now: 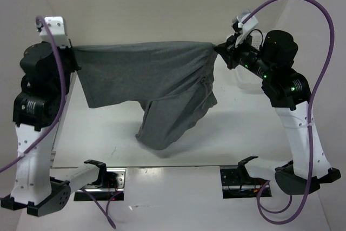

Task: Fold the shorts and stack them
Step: Flatten the shorts out

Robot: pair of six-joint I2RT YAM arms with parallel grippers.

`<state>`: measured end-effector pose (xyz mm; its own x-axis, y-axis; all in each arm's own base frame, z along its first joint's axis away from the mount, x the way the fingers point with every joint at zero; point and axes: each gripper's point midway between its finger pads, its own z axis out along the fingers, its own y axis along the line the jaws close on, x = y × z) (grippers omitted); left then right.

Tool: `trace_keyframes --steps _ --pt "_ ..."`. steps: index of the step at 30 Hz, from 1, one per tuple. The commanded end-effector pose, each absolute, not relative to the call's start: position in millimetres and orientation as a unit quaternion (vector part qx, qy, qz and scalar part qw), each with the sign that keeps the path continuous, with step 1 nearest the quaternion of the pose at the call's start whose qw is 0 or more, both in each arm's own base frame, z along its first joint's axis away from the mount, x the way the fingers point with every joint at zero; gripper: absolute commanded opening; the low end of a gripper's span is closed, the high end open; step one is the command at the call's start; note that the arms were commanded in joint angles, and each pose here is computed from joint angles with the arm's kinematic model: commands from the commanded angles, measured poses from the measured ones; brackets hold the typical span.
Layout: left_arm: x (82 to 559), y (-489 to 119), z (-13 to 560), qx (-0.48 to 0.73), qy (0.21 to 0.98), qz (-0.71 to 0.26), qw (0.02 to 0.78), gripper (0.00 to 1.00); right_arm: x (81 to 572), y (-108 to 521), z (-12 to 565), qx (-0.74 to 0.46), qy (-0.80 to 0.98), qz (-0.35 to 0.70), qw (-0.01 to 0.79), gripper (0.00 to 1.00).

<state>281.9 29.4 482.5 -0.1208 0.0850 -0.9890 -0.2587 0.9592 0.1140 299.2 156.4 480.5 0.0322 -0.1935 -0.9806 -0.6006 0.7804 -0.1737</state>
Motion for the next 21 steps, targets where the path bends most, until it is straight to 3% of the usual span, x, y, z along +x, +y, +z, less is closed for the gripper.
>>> trace_keyframes --steps 1,9,15,21 --pt "310.7 31.7 478.1 -0.064 0.744 0.144 0.649 0.00 312.3 141.5 479.9 -0.258 0.688 0.132 0.665 0.00" --pt "399.7 -2.7 328.8 0.019 0.861 0.117 0.495 0.00 385.5 147.9 349.9 -0.236 0.781 0.093 0.571 0.00" --pt "464.1 15.2 216.4 0.019 0.918 0.088 0.386 0.00 443.3 151.6 240.9 -0.203 0.846 0.057 0.489 0.00" --pt "504.6 33.2 146.8 0.007 0.941 0.073 0.330 0.00 518.4 126.6 187.6 -0.118 0.872 0.008 0.475 0.00"
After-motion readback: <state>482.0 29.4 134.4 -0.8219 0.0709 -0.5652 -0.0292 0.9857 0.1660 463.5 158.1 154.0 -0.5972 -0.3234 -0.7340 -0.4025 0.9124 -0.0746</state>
